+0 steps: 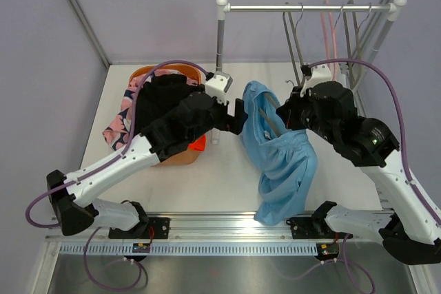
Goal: Remove the shorts from the hanger
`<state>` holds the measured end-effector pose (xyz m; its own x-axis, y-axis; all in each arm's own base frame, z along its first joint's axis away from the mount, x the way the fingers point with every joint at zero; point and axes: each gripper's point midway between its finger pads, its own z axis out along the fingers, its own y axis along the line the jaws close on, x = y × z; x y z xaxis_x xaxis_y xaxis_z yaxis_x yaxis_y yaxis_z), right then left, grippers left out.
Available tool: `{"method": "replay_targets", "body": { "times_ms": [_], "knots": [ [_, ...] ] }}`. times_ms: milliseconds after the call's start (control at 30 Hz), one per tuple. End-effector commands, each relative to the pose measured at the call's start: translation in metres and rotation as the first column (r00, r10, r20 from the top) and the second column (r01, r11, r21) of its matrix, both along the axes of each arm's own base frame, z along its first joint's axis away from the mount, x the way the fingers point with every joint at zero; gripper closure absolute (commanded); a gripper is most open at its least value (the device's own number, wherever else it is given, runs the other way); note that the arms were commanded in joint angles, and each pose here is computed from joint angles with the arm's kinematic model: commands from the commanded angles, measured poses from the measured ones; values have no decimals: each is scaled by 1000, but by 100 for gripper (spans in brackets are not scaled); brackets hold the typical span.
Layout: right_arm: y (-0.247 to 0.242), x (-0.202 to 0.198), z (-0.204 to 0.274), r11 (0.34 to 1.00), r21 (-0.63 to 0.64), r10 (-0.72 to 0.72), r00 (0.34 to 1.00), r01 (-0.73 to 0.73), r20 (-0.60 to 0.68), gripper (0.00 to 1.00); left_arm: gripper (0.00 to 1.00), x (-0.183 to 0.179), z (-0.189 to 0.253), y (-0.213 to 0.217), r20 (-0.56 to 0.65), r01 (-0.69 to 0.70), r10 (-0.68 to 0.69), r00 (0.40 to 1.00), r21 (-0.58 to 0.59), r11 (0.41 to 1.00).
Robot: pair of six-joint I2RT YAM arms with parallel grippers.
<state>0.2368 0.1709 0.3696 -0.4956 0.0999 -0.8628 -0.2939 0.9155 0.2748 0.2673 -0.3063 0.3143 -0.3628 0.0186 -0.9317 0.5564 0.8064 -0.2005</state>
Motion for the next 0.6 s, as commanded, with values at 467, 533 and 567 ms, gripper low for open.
{"method": "replay_targets", "body": {
  "times_ms": [467, 533, 567],
  "knots": [
    [5, -14, 5, 997, 74, 27, 999, -28, 17, 100, 4, 8, 43, -68, 104, -4, 14, 994, -100, 995],
    [6, -15, 7, 996, 83, 33, 999, -34, 21, 100, 9, 11, 41, -67, 107, -24, 33, 994, -88, 996],
    [6, -16, 8, 996, 85, 34, 999, -36, 21, 100, 11, 13, 34, -69, 102, -30, 37, 994, -69, 997]
  ]
}}
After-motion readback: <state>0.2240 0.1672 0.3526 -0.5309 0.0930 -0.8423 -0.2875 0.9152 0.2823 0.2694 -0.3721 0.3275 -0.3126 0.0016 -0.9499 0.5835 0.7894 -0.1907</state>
